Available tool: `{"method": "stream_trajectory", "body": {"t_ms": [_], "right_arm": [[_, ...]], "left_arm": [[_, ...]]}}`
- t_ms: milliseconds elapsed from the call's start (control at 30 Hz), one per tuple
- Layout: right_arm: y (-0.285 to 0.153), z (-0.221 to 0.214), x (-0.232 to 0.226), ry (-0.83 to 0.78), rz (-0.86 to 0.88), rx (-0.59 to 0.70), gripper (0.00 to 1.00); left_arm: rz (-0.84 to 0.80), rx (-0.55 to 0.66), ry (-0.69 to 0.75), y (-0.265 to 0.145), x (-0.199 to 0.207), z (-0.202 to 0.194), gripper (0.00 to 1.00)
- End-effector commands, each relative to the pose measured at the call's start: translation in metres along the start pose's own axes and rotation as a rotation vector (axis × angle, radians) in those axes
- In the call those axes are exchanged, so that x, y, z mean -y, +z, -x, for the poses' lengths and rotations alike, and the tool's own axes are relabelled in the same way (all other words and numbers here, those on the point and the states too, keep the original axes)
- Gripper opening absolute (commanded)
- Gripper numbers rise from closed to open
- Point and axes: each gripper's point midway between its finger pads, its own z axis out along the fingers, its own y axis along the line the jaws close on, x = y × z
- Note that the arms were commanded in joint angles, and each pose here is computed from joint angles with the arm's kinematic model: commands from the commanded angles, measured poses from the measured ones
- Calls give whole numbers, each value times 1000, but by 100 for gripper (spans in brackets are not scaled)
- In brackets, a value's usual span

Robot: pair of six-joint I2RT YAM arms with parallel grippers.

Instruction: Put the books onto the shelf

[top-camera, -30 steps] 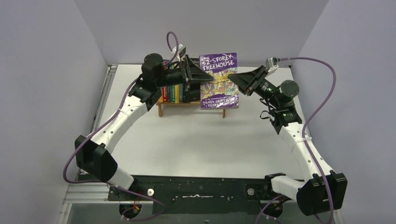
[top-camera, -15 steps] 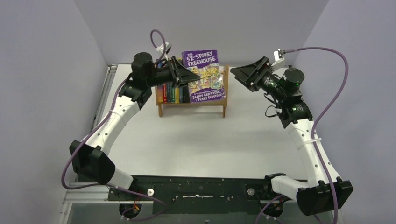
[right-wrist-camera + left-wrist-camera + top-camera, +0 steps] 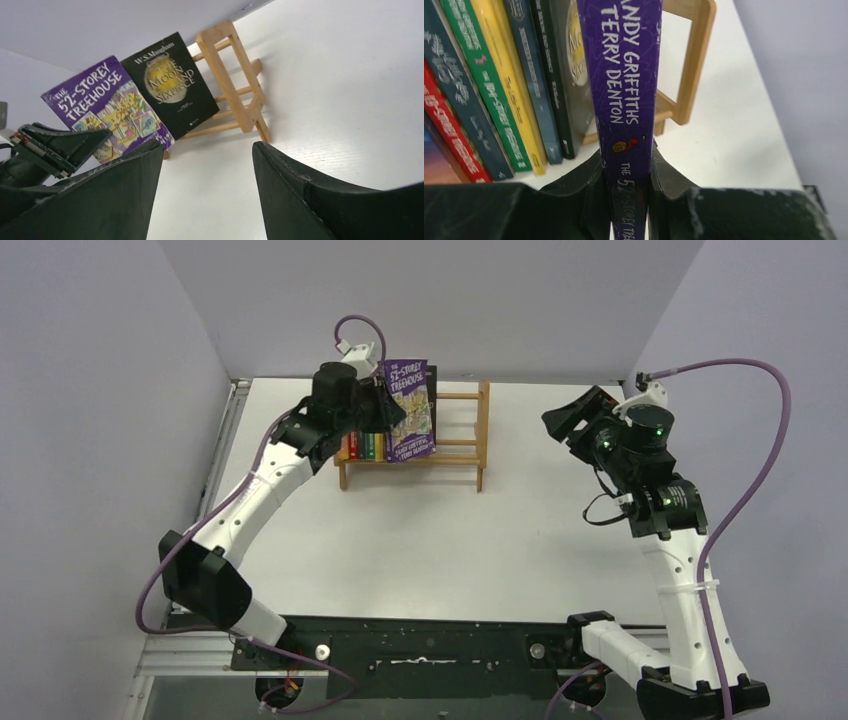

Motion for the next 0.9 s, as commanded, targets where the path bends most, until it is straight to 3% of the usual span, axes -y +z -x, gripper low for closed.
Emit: {"method": "stream_trajectory", "body": {"t_ms": [0,467,867], "right_arm": [[-6,9,17,-63,-88,36,66],[-15,8,32,-91,-147,21,67],[-9,1,38,-82,-160,-1,68]], "left_arm": [[39,269,191,18,13,75,0],[50,226,252,128,15,67,0],[88,178,241,161,-6,32,0]]}}
